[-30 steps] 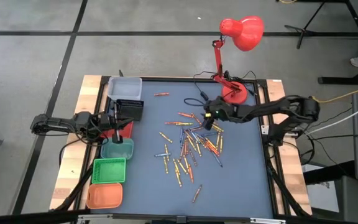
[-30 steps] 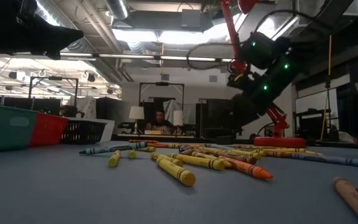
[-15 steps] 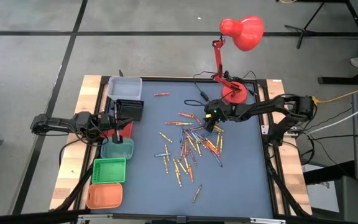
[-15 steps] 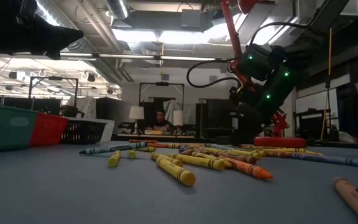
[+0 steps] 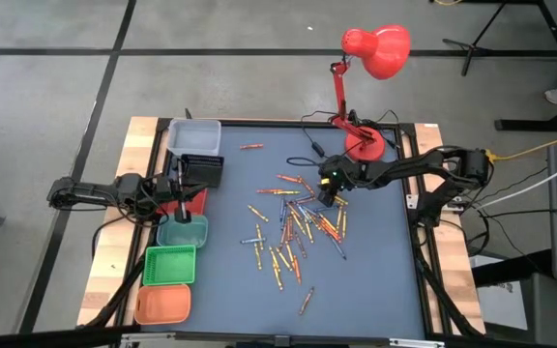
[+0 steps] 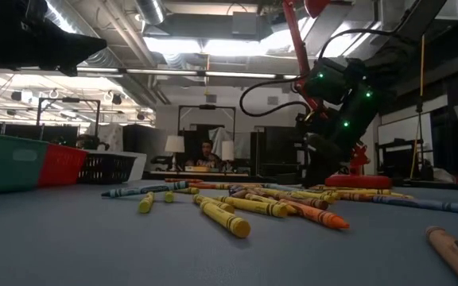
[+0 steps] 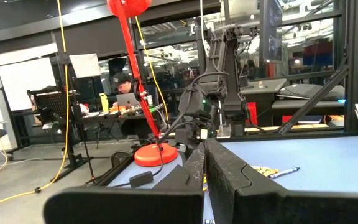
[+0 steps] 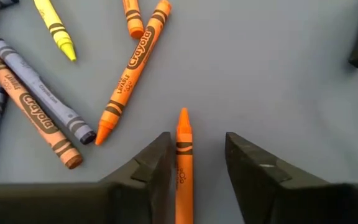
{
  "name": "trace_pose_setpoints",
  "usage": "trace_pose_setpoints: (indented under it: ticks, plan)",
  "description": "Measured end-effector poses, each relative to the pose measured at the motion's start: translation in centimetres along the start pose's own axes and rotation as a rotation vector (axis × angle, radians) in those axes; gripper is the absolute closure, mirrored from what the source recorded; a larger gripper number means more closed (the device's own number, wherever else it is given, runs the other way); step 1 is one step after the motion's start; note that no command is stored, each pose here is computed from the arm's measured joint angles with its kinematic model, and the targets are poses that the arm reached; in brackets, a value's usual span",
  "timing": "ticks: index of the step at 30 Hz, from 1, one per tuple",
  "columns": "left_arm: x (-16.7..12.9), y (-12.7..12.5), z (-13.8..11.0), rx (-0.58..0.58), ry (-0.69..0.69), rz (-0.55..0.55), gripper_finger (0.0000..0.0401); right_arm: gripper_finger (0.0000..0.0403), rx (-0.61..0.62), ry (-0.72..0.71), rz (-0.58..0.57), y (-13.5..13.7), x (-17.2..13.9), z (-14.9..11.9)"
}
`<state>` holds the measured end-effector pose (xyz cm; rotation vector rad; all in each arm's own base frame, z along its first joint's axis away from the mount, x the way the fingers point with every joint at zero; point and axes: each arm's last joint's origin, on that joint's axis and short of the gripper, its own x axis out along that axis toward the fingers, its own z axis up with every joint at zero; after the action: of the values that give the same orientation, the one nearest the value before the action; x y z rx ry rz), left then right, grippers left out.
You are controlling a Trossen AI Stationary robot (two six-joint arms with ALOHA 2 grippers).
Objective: Sort crayons
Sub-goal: Put the orange crayon into the transparent bin
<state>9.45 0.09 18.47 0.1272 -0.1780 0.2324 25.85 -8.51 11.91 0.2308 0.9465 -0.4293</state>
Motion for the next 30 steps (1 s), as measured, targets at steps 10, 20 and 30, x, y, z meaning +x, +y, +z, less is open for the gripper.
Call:
trace_pose_setpoints:
  ticks: [10,20,30]
  plan:
    - [0.00,0.00,0.00,0.000,0.000,0.000,0.0401,0.0336,-0.009,0.002,-0.002,-0.01,0.01,-0.05]
    - [0.00,-0.08,0.03,-0.001,-0.006,-0.029,0.0401,0.0373,-0.010,-0.004,-0.007,-0.02,0.01,-0.03]
    - [0.00,-0.08,0.05,-0.009,-0.009,-0.029,0.0401,0.0388,-0.010,-0.005,-0.007,-0.02,0.01,-0.01]
